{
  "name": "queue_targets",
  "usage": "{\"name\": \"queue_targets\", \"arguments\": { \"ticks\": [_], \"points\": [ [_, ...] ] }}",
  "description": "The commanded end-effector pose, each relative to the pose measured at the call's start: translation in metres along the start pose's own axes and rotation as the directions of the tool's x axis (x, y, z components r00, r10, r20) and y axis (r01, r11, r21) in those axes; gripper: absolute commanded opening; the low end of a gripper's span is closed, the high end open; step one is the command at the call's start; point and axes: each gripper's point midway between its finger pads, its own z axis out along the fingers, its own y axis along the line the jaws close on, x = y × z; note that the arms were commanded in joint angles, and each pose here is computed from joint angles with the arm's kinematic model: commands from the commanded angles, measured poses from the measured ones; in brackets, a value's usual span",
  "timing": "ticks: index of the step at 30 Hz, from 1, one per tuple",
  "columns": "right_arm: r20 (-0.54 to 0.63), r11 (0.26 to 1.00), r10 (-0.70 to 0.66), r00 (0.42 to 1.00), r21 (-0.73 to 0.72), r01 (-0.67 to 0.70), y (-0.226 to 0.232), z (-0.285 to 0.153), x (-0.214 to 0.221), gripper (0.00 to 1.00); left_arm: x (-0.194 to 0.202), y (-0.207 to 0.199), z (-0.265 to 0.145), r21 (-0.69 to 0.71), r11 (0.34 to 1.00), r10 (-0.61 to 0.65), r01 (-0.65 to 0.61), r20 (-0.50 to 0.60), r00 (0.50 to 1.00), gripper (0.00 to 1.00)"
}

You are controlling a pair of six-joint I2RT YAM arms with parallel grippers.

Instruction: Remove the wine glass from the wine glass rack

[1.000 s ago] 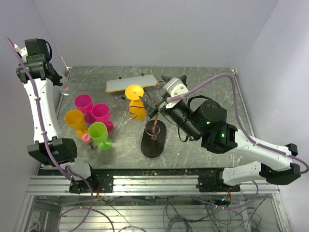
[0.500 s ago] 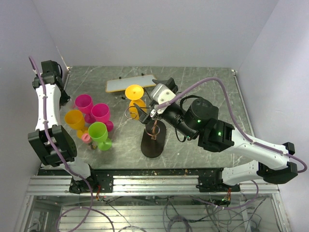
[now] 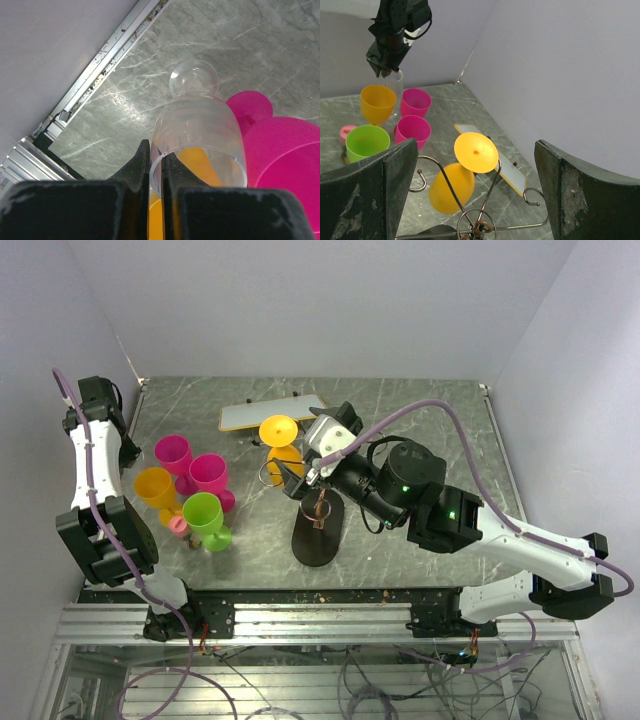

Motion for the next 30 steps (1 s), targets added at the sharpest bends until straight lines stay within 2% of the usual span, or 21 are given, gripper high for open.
{"name": "queue_targets", "arguments": {
  "ticks": [1, 4, 8, 13, 14, 16, 18, 22, 25, 30],
  "points": [
    [0.019, 1.000, -0.014, 1.000, -0.025, 0.015, 0.003, 0.003, -0.007, 1.00, -0.016, 0.003, -0.011, 0.021, 0.999, -0.030, 0.029, 0.081, 0.996, 0.15],
    [0.015, 0.998, -0.027, 1.000, -0.050, 0.028, 0.008, 0.005, -0.008, 1.00, -0.012, 0.002, -0.009, 0.033, 0.999, -0.028, 0.026, 0.079, 0.996, 0.23],
    [0.025, 0.997, -0.022, 0.999, -0.079, 0.024, 0.012, 0.006, -0.012, 1.00, -0.003, 0.008, -0.002, -0.004, 1.000, -0.026, 0.026, 0.072, 0.997, 0.20],
    [0.025, 0.996, -0.012, 1.000, -0.089, 0.015, 0.013, 0.004, -0.012, 1.00, 0.001, 0.008, 0.003, -0.005, 0.999, -0.039, 0.039, 0.058, 0.998, 0.23],
    [0.016, 0.995, -0.013, 1.000, -0.097, 0.015, 0.015, 0.004, -0.010, 1.00, 0.002, 0.009, 0.003, -0.012, 0.999, -0.038, 0.038, 0.046, 0.998, 0.25],
    [-0.002, 0.994, -0.018, 1.000, -0.110, 0.017, 0.018, 0.004, -0.007, 1.00, 0.001, 0.011, 0.000, -0.023, 0.999, -0.038, 0.039, 0.042, 0.998, 0.36],
    [-0.025, 0.992, -0.033, 0.999, -0.125, 0.029, 0.020, 0.004, -0.002, 1.00, -0.002, 0.017, -0.009, -0.042, 0.998, -0.046, 0.048, 0.052, 0.998, 0.44],
    [-0.054, 0.984, -0.095, 0.994, -0.154, 0.085, 0.022, 0.001, 0.005, 1.00, -0.018, 0.026, -0.043, -0.033, 0.997, -0.065, 0.070, 0.132, 0.989, 0.53],
    [-0.057, 0.970, -0.170, 0.984, -0.187, 0.157, 0.028, 0.001, 0.015, 1.00, -0.028, 0.032, -0.071, -0.014, 0.996, -0.079, 0.083, 0.187, 0.979, 0.65],
    [-0.074, 0.928, -0.319, 0.945, -0.224, 0.296, 0.025, 0.008, 0.029, 1.00, -0.034, 0.033, -0.116, 0.078, 0.994, -0.094, 0.076, 0.264, 0.960, 0.72]
  ]
}}
